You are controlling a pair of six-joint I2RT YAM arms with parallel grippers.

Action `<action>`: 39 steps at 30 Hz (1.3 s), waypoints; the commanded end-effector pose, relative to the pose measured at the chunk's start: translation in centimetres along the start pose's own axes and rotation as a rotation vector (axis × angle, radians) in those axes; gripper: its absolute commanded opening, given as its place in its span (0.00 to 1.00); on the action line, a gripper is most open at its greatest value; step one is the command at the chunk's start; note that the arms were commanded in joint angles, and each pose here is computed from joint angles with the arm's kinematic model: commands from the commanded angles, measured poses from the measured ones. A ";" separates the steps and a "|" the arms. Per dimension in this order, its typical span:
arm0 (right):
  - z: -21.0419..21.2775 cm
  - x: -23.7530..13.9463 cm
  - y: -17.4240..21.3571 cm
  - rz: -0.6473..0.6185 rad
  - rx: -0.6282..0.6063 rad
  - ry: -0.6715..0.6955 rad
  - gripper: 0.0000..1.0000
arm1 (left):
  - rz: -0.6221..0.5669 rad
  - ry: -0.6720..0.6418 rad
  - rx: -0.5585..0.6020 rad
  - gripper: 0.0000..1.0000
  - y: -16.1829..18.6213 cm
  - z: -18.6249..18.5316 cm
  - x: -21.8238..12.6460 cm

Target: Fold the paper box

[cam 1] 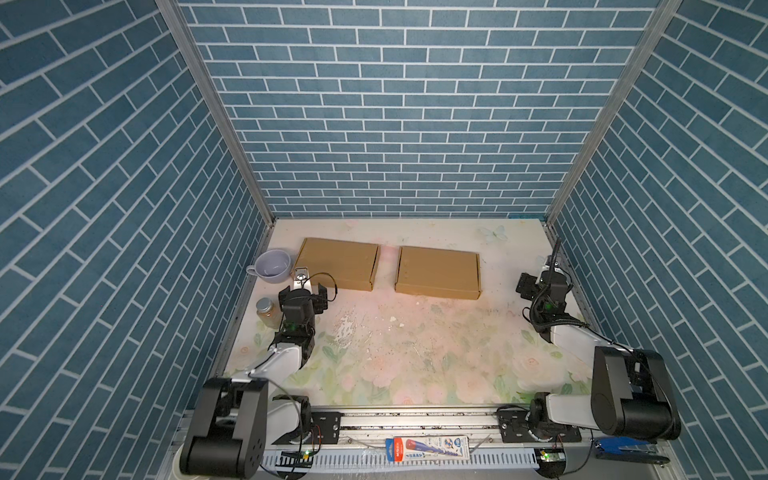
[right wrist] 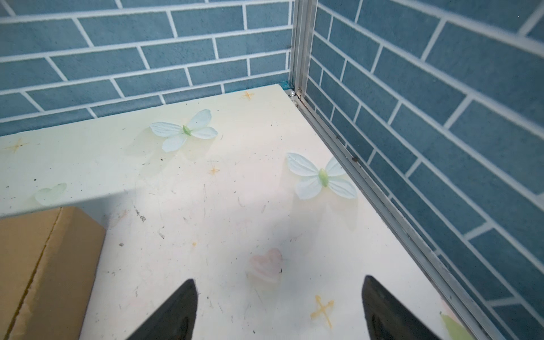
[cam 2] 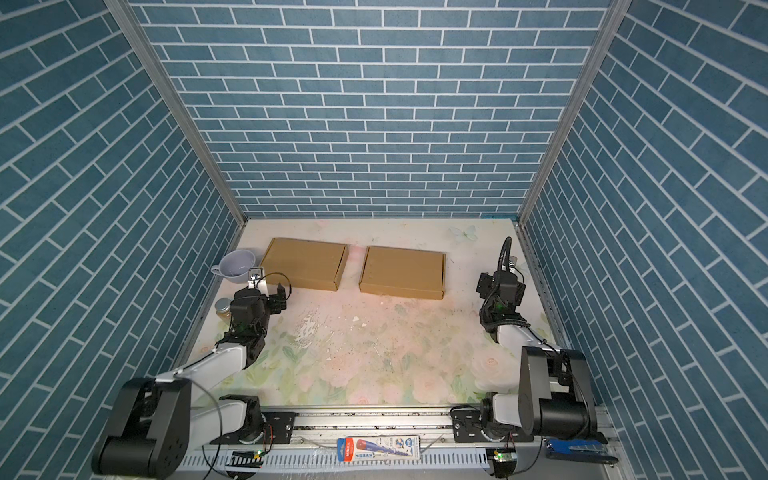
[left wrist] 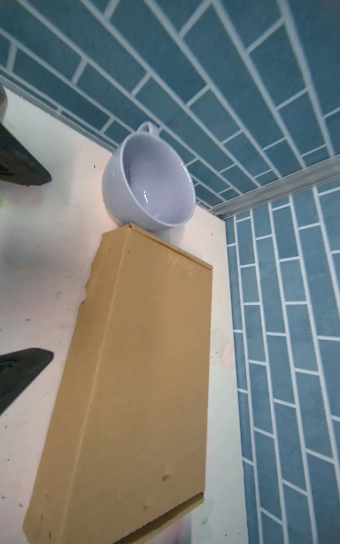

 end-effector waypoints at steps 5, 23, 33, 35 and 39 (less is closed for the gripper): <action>1.8 0.1 1.6 -0.143 -0.062 -0.075 0.88 | -0.092 0.169 -0.004 0.88 0.2 -2.0 1.6; 2.0 1.8 2.6 -0.066 -0.059 -0.089 0.93 | -0.061 0.030 -0.071 1.00 1.0 0.4 3.1; 2.0 1.9 2.7 -0.063 -0.056 -0.093 0.93 | -0.062 0.029 -0.069 1.00 1.0 0.4 3.1; 2.0 1.9 2.6 -0.064 -0.056 -0.094 0.93 | -0.060 0.028 -0.070 1.00 1.0 0.4 3.1; 2.0 1.8 2.6 -0.065 -0.056 -0.096 0.93 | -0.029 0.113 -0.026 0.99 1.2 -1.1 3.4</action>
Point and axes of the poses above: each gripper's point midway between its finger pads, its own x axis out along the fingers, its own z axis along the line the jaws close on, y = z × x, the point moved 1 cm from there along -x, back along the fingers, and after that the axes turned 12 degrees about -x, right-handed, at the moved point
